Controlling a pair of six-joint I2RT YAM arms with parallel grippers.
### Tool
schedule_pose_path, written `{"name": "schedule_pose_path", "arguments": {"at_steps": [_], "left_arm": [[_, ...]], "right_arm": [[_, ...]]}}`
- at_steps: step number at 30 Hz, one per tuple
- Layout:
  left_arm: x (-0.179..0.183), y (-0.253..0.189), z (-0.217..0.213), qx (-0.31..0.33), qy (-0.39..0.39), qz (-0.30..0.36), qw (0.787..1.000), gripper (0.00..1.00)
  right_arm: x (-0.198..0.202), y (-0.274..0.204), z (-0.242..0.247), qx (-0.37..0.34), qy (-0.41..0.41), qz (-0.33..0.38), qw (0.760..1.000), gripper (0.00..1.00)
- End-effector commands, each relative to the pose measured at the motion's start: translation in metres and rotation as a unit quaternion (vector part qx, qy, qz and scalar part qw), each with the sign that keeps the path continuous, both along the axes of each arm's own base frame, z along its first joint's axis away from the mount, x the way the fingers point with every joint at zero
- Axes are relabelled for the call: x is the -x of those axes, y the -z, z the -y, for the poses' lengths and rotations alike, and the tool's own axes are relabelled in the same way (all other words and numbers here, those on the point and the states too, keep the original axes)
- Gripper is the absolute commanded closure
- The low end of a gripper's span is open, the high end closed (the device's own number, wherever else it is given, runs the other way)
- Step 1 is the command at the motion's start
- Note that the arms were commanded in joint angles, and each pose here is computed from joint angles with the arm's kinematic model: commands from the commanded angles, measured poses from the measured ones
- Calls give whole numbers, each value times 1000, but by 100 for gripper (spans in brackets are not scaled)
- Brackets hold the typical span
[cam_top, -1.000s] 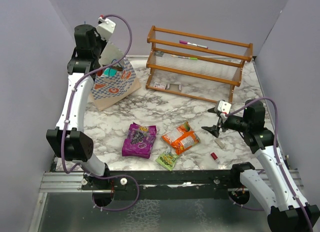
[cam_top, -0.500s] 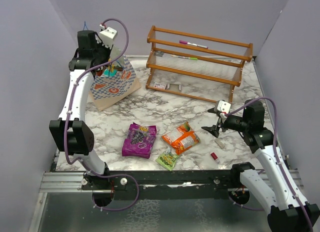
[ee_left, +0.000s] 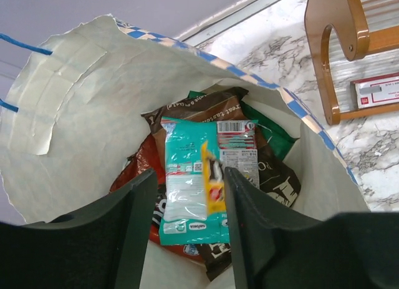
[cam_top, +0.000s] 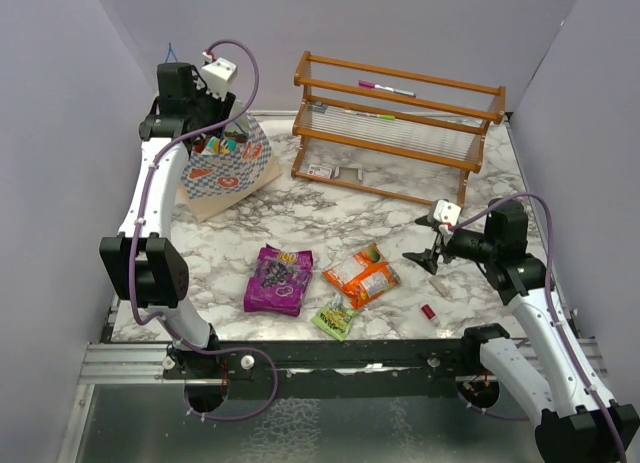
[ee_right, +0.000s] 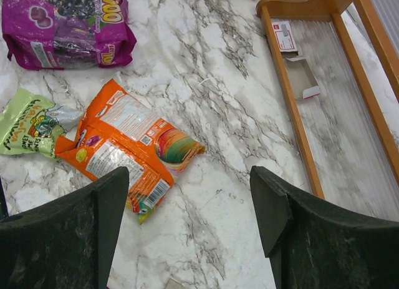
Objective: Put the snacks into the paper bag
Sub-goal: Place the snack in the paper bag, then pick up the snack from the center of the board.
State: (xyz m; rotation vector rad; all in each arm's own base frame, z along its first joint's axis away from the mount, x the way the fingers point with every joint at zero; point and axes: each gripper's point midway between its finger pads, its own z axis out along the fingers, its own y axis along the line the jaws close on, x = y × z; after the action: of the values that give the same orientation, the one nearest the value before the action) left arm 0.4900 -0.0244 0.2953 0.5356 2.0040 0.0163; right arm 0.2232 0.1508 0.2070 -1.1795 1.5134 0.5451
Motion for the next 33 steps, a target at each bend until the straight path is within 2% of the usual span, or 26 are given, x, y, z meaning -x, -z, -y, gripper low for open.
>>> {"name": "schedule_pose_path", "arguments": {"at_steps": [1, 8, 17, 27, 33], "left_arm": [[0, -37, -7, -11, -6, 49, 999, 46], [3, -64, -10, -15, -15, 81, 996, 23], [18, -88, -7, -8, -7, 115, 993, 2], [46, -107, 3, 29, 0, 149, 988, 1], [61, -111, 17, 58, 28, 145, 987, 1]], "right_arm": [[-5, -1, 2, 1, 8, 11, 1000, 21], [-4, -1, 1, 0, 6, 10, 1000, 21], [-3, 1, 0, -3, 1, 4, 1000, 19], [-5, 6, 0, 3, -3, -9, 1000, 18], [-4, 12, -2, 8, -15, -27, 999, 19]]}}
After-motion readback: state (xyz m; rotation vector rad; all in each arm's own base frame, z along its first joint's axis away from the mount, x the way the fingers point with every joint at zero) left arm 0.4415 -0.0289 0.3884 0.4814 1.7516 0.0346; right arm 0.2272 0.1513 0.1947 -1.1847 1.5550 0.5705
